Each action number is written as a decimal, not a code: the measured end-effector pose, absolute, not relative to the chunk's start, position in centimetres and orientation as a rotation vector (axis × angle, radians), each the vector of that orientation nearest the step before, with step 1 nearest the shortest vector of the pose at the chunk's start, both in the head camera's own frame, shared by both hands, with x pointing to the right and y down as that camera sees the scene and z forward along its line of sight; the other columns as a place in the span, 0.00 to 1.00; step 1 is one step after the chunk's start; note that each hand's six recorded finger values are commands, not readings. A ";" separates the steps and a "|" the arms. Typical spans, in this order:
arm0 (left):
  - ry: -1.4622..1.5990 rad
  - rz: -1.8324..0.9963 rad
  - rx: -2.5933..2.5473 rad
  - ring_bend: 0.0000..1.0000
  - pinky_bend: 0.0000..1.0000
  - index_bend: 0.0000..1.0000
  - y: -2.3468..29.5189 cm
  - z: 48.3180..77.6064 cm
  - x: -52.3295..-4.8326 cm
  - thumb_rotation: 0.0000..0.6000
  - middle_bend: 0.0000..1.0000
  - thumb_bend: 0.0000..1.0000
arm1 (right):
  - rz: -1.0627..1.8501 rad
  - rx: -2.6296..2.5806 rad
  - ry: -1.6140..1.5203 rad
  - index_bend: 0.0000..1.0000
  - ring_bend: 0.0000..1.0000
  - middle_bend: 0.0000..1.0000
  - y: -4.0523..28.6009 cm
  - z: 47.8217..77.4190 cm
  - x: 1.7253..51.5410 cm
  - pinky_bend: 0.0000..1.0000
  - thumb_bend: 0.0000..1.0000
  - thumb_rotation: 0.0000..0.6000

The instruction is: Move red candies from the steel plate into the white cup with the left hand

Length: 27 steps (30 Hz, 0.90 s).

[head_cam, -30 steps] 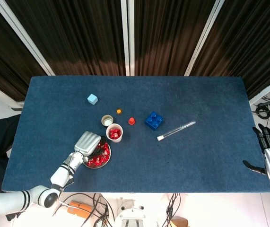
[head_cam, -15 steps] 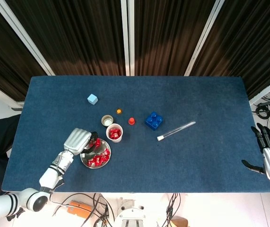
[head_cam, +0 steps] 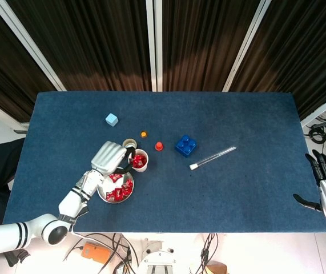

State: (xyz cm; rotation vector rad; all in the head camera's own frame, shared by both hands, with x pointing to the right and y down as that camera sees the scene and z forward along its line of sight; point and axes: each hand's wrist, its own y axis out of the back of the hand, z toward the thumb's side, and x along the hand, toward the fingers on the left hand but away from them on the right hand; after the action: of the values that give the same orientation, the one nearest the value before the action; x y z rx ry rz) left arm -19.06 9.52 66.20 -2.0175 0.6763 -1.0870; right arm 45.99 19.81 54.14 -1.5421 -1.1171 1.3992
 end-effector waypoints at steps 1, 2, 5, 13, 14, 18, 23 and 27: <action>0.663 -1.094 -2.014 0.76 0.75 0.58 9.3 66.4 -18.6 1.00 0.83 0.39 | 1.402 -1.541 -1.119 0.00 0.00 0.03 19.9 54.1 46.1 0.16 0.19 1.00; 0.654 -1.102 -2.010 0.76 0.75 0.58 9.2 66.6 -18.4 1.00 0.83 0.39 | 1.404 -1.539 -1.121 0.00 0.00 0.03 19.9 54.1 46.2 0.16 0.19 1.00; 0.627 -1.133 -1.991 0.76 0.75 0.58 8.9 67.3 -17.9 1.00 0.83 0.35 | 1.413 -1.537 -1.126 0.00 0.00 0.03 20.0 54.2 46.5 0.16 0.19 1.00; 0.661 -1.160 -1.941 0.76 0.75 0.43 8.6 67.2 -18.2 1.00 0.83 0.20 | 1.411 -1.548 -1.123 0.00 0.00 0.03 19.8 54.5 46.6 0.16 0.19 1.00; 0.668 -1.161 -1.935 0.77 0.75 0.43 8.7 67.0 -18.4 1.00 0.83 0.20 | 1.409 -1.548 -1.122 0.00 0.00 0.03 19.8 54.5 46.5 0.16 0.19 1.00; 0.704 -1.165 -1.907 0.77 0.75 0.42 9.1 66.0 -19.9 1.00 0.83 0.20 | 1.403 -1.549 -1.120 0.00 0.00 0.03 19.6 54.5 46.4 0.16 0.19 1.00; 0.793 -1.196 -1.863 0.77 0.75 0.42 10.1 64.7 -23.3 1.00 0.83 0.20 | 1.392 -1.553 -1.114 0.00 0.00 0.03 19.4 54.5 46.2 0.16 0.19 1.00; 0.845 -1.256 -1.852 0.77 0.75 0.42 12.0 64.7 -26.4 1.00 0.83 0.20 | 1.384 -1.558 -1.107 0.00 0.00 0.03 19.3 54.5 45.9 0.16 0.19 1.00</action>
State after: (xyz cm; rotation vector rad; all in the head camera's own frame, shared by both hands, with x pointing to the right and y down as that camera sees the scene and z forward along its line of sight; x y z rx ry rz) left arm -26.38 11.96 64.66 -1.8517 0.8450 -1.2556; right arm 45.88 19.26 54.51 -1.5580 -1.1070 1.3839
